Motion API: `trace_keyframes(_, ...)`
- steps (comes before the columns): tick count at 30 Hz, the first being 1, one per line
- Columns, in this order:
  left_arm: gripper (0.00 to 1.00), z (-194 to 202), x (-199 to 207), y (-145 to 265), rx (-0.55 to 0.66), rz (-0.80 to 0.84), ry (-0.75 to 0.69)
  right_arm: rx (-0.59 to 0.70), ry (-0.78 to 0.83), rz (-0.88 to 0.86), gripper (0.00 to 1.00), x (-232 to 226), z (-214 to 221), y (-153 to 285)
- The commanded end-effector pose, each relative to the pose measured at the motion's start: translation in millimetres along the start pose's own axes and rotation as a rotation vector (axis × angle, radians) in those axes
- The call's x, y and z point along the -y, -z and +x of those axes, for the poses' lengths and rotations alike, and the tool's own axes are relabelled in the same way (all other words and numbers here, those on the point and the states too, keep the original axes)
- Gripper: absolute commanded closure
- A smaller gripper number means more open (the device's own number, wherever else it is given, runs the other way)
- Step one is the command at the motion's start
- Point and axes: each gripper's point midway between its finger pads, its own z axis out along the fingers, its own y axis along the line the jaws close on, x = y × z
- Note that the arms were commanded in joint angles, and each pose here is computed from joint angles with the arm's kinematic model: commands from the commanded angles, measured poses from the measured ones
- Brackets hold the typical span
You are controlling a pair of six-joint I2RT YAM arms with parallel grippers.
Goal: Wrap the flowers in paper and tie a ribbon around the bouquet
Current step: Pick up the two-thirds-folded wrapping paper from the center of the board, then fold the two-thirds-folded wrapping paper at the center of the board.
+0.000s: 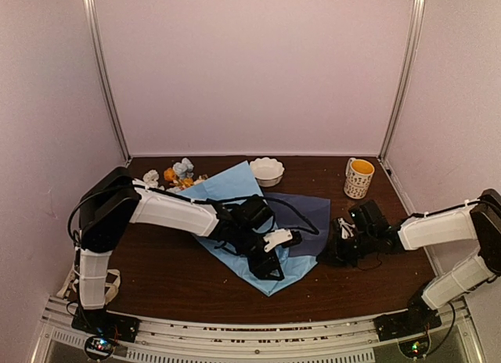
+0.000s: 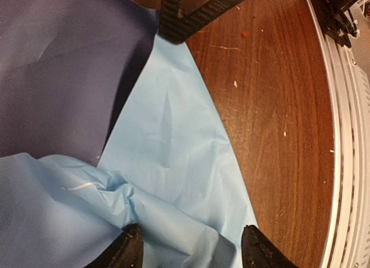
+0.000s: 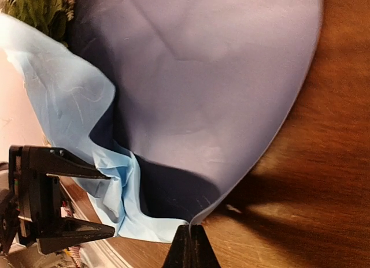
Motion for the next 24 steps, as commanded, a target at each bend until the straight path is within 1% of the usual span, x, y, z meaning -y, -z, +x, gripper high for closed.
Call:
trace_keyframes(1,0.38,15.8,-7.4,-2.5,-0.008,0.032,0.059,0.048,0.239,-0.007,1.0,-38.7,-10.3,6.9)
trace_keyframes(5,0.38,16.7,-8.9,-1.8,0.027,0.073,0.082,0.06,0.479,-0.003,1.0,-72.8,0.6,9.8)
trace_keyframes(9,0.36,16.0,-9.5,0.1,0.039,0.091,0.088,0.085,0.625,-0.036,1.0,-92.2,9.6,15.7)
trace_keyframes(13,0.35,14.8,-12.8,3.2,0.061,0.106,0.105,0.049,0.719,-0.058,1.0,-100.8,23.2,13.9)
trace_keyframes(16,0.35,14.6,-15.0,8.0,0.093,0.129,0.123,0.027,0.816,-0.037,1.0,-102.1,34.5,9.2)
trace_keyframes(19,0.33,11.0,-16.8,14.9,0.135,0.162,0.132,0.002,0.881,-0.022,1.0,-97.2,45.7,-2.0)
trace_keyframes(24,0.31,-2.8,-11.9,24.3,0.182,0.185,0.103,-0.035,0.953,-0.016,1.0,-94.7,58.2,-25.4)
